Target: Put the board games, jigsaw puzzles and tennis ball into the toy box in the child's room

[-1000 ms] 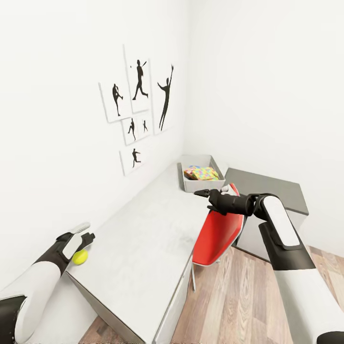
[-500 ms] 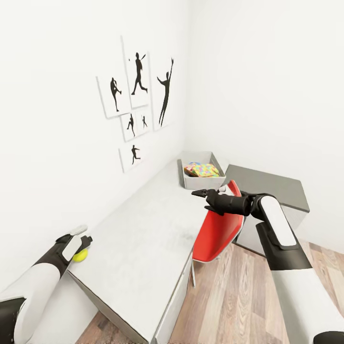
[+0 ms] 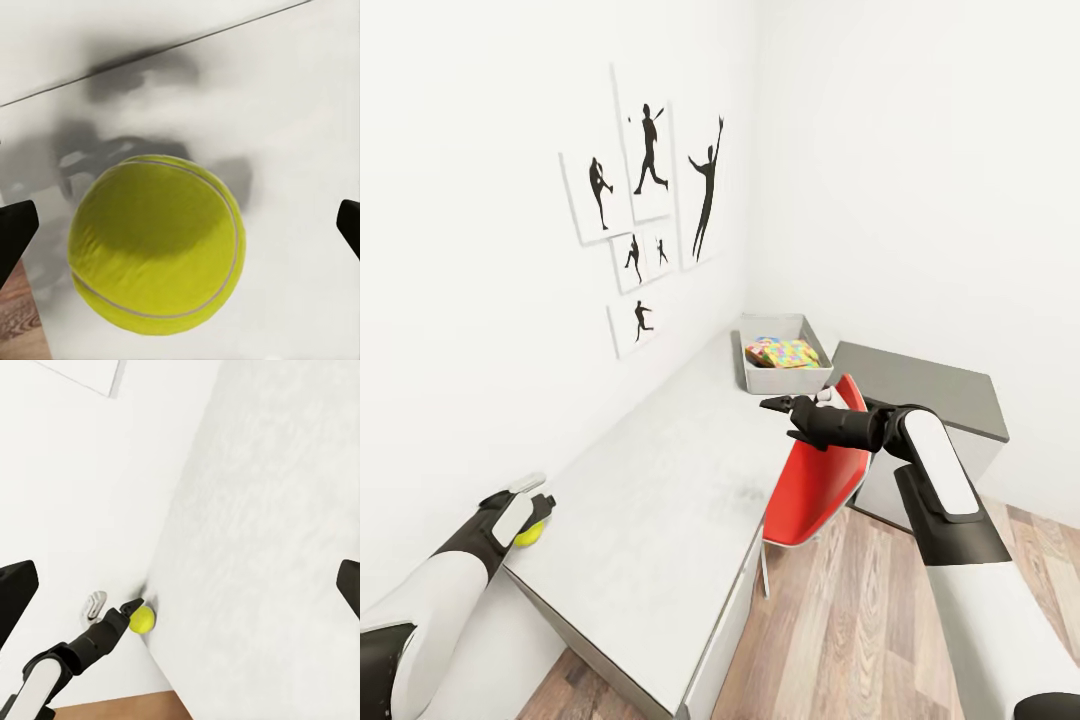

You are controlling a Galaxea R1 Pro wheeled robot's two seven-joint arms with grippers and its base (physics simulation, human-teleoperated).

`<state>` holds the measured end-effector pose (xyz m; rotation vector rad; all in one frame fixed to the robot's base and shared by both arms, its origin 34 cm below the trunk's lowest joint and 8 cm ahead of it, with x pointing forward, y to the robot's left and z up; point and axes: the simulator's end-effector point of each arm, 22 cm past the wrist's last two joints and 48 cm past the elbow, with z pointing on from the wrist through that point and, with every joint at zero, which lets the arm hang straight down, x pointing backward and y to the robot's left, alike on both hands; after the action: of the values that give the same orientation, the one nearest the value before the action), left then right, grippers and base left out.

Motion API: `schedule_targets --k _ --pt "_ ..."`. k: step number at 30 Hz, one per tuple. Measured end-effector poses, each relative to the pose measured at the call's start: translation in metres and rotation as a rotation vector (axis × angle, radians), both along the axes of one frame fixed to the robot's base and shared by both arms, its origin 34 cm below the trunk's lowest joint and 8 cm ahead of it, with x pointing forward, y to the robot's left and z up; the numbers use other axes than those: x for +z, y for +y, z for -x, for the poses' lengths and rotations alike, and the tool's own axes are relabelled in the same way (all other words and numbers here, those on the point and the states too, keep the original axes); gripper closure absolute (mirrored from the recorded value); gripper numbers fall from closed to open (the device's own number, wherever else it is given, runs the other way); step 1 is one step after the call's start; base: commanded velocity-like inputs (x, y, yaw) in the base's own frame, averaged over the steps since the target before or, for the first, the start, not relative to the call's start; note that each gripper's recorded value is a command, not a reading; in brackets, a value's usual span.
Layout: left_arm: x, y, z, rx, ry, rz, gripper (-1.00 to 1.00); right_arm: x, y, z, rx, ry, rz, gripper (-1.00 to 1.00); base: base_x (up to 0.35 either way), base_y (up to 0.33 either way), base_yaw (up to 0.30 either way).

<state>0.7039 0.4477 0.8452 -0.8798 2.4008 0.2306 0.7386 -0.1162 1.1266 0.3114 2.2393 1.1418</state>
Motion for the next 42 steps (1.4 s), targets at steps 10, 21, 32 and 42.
schedule_targets --k 10,21,32,42 --pt "-0.003 0.004 0.001 0.006 0.004 -0.006 -1.00 -0.004 0.002 -0.001 0.003 0.007 -0.004 -1.00 0.000 0.000 0.000" --pt "-0.007 0.006 0.003 0.008 0.009 -0.007 -1.00 -0.005 0.003 -0.001 0.004 0.008 -0.006 -1.00 0.000 0.000 0.000" --pt "-0.015 0.006 0.009 0.008 0.026 -0.009 -1.00 -0.012 0.004 -0.002 0.005 0.020 -0.008 -1.00 0.000 0.000 0.000" --pt "-0.017 0.006 0.010 0.008 0.028 -0.010 1.00 -0.012 0.004 -0.002 0.005 0.020 -0.008 -1.00 0.000 0.000 0.000"
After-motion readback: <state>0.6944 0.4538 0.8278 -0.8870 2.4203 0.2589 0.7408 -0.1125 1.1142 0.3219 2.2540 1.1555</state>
